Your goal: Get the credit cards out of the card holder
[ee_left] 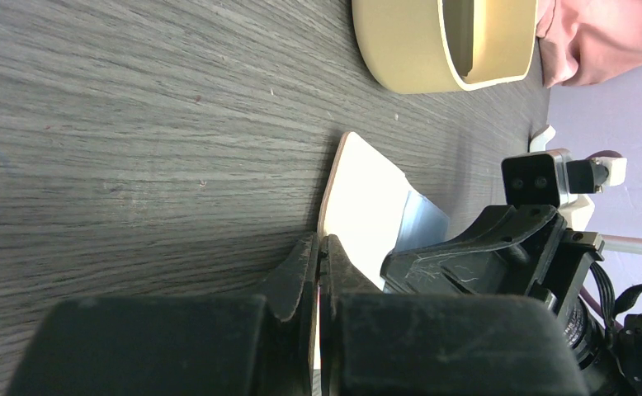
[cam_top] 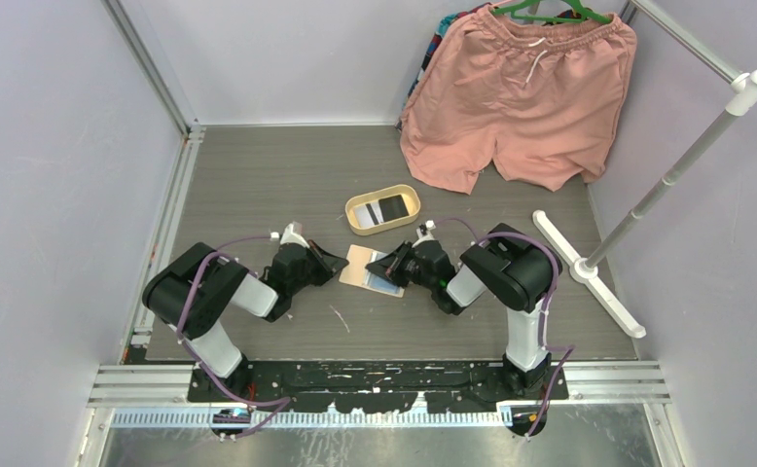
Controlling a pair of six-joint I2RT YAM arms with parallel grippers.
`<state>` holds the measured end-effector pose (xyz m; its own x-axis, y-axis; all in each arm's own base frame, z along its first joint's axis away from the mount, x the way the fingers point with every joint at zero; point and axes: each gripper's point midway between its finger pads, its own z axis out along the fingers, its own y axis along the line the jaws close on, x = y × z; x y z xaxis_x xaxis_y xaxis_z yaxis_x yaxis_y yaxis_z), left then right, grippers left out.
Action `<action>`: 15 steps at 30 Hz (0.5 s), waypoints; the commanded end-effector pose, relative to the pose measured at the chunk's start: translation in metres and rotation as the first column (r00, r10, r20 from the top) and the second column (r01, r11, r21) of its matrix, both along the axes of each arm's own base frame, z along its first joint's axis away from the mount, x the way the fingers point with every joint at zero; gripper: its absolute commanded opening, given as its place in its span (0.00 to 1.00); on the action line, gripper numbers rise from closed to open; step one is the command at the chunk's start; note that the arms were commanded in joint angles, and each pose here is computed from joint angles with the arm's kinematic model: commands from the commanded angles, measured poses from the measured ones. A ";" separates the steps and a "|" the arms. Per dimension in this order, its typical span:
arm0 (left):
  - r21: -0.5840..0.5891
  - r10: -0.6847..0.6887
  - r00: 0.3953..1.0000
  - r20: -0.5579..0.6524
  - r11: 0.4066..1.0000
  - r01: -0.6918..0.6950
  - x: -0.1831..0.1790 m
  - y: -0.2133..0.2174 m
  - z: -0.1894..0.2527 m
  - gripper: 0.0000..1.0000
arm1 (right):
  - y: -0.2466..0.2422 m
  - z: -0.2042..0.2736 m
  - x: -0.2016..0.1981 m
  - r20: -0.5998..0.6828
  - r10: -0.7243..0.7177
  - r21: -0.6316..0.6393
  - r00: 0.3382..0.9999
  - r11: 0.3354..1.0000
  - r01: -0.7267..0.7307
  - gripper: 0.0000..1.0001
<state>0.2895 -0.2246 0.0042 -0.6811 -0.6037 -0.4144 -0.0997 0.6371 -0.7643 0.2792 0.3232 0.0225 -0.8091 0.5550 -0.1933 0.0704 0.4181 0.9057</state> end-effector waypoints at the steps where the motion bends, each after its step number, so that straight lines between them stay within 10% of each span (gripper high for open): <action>1: 0.341 0.042 0.905 -0.422 0.933 0.116 -0.100 0.069 -0.108 0.00 | 0.003 0.014 0.010 0.045 -0.019 0.021 0.999 1.000 0.018 0.01; 15: 0.341 0.045 0.904 -0.425 0.933 0.114 -0.101 0.070 -0.109 0.00 | -0.035 0.019 -0.020 0.041 -0.044 -0.082 0.998 0.996 0.047 0.01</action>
<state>0.2896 -0.2248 0.0042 -0.6815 -0.6032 -0.4144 -0.0995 0.6374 -0.7641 0.2610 0.2994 0.0369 -0.7953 0.5641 -0.2218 0.0777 0.4578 0.8857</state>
